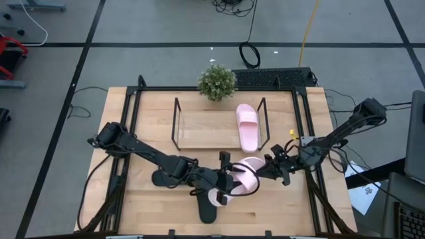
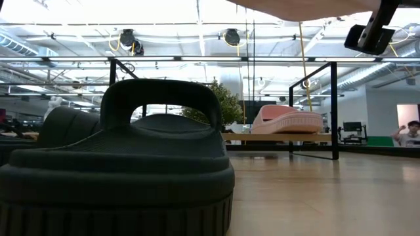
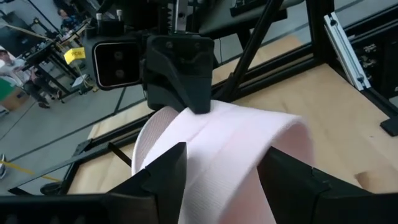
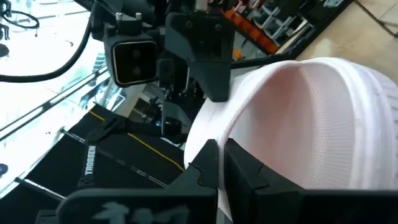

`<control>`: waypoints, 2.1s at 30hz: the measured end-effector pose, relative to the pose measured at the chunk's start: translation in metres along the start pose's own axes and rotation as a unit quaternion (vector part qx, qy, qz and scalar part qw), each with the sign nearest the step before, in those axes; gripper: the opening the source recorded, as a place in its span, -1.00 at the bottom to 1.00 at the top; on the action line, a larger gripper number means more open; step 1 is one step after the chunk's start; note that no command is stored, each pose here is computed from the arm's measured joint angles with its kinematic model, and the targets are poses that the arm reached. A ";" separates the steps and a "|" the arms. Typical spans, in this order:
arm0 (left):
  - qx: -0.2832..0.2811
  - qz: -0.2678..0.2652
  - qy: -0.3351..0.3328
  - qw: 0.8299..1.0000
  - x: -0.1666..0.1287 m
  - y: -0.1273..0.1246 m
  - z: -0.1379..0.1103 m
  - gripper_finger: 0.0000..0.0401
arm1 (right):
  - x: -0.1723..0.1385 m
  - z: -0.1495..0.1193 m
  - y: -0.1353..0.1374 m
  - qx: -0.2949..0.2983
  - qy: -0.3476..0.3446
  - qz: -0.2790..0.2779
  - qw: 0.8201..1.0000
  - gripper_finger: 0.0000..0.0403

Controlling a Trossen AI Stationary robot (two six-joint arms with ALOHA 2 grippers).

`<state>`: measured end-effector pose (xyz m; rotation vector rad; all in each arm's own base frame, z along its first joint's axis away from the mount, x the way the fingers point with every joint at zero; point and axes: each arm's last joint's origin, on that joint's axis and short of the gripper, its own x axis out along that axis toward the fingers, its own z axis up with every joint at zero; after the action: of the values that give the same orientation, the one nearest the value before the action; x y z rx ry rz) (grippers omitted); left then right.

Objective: Pick and place slides into the shelf
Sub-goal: Put the pink slides on the shelf

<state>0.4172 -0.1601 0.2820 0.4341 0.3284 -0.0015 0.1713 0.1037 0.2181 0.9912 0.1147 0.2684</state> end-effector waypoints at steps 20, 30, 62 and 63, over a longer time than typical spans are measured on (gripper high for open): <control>0.015 0.041 0.025 0.999 -0.003 -0.005 -0.001 -0.98 | 0.003 -0.003 0.004 -0.019 0.018 0.043 0.999 -0.74; 0.011 0.139 0.096 0.986 -0.045 -0.027 0.004 -0.99 | 0.000 0.001 0.013 -0.075 0.006 0.083 0.994 -0.51; -0.186 0.360 0.195 0.893 0.029 0.109 -0.081 -1.00 | -0.016 0.002 0.043 -0.265 -0.081 0.186 0.943 -0.48; -0.180 0.360 0.201 0.893 0.033 0.109 -0.086 -1.00 | -0.016 0.002 0.044 -0.267 -0.080 0.186 0.942 -0.48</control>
<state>0.4297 -0.0237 0.2425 0.1595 0.5481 0.8770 0.1484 0.1204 0.2551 0.4823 -0.2879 0.5312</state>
